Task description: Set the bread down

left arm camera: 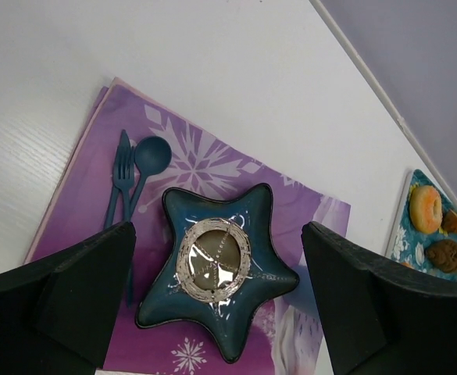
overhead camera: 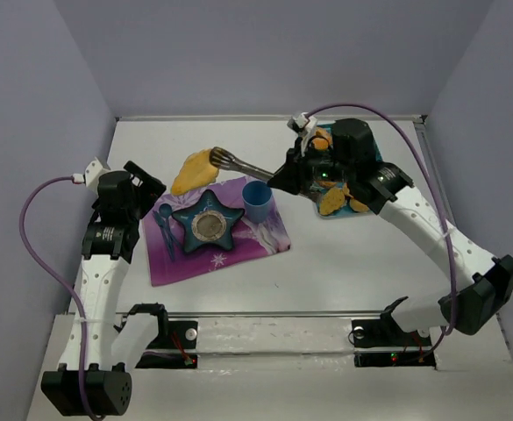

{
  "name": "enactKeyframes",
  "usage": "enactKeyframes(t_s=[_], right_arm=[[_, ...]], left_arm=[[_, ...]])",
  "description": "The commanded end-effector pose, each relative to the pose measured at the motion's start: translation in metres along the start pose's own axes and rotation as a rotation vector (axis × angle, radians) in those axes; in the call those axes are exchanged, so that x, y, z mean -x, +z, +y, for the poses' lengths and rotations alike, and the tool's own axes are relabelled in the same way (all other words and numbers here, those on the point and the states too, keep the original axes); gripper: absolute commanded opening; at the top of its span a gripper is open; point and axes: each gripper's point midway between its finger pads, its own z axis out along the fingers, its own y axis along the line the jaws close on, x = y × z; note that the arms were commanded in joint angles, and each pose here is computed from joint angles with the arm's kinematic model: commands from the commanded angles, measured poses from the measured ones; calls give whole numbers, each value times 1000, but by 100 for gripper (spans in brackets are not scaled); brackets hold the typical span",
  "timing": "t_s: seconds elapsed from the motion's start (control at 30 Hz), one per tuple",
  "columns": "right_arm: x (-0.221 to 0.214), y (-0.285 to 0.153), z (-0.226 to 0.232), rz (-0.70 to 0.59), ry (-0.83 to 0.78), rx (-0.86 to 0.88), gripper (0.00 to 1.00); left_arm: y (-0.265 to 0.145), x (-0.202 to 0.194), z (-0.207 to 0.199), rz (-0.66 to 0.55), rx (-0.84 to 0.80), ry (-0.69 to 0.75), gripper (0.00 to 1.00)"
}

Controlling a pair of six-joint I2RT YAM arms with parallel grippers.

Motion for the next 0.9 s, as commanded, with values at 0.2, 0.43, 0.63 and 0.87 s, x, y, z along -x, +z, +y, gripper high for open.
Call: enactKeyframes(t_s=[0.2, 0.43, 0.63, 0.87], right_arm=[[-58, 74, 5, 262, -100, 96, 8], [-96, 98, -8, 375, -60, 108, 11], [-108, 113, -28, 410, -42, 34, 24], [-107, 117, -47, 420, -26, -72, 50]], left_arm=[[-19, 19, 5, -75, 16, 4, 99], [-19, 18, 6, -73, 14, 10, 99], [-18, 17, 7, -70, 19, 16, 99], [-17, 17, 7, -69, 18, 14, 99]])
